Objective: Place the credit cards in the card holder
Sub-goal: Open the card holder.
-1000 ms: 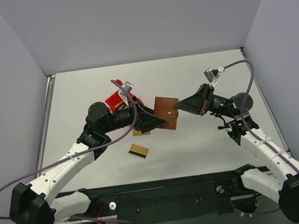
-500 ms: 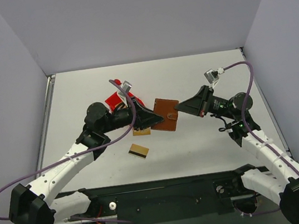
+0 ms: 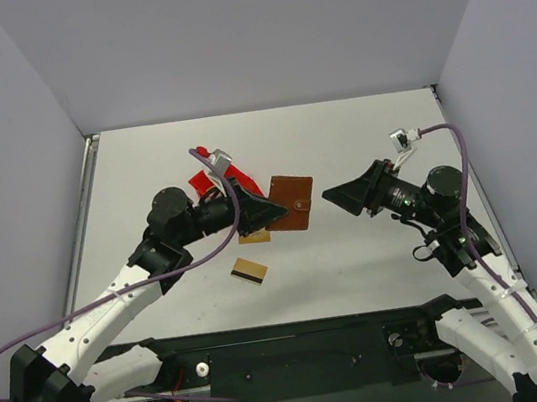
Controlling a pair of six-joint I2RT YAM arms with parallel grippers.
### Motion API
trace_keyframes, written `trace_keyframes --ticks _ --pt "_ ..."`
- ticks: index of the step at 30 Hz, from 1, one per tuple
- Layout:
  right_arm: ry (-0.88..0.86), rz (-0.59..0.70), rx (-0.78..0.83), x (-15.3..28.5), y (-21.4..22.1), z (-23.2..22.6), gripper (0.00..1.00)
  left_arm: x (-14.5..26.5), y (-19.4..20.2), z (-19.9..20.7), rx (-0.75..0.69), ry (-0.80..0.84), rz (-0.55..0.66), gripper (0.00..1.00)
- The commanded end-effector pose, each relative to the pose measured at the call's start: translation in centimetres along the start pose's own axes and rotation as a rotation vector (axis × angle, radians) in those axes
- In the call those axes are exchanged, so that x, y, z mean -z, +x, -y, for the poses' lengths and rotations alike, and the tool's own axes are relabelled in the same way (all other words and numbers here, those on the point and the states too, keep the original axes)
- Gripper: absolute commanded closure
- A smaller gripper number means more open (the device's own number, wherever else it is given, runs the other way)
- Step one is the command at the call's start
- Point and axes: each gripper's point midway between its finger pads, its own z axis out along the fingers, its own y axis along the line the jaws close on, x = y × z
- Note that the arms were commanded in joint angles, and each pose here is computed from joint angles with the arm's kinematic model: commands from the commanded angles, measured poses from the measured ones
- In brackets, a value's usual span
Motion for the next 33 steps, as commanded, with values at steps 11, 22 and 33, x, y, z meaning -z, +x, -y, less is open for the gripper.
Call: trace_keyframes --ticks 11,22,33 --pt "0.146 -0.078 0.191 -2.2 2.5 -0.2 0.38 -1.4 0.1 -1.6 -0.236 -0.226 -0.047 1.00" --pt "0.169 -0.080 0.146 -3.2 3.3 0.3 0.40 -1.6 1.7 -2.0 -0.251 -0.281 -0.094 1.00" --pt "0.196 -0.154 0.110 -4.3 5.1 0.9 0.44 -1.5 1.7 -2.2 -0.295 -0.357 -0.081 1.00"
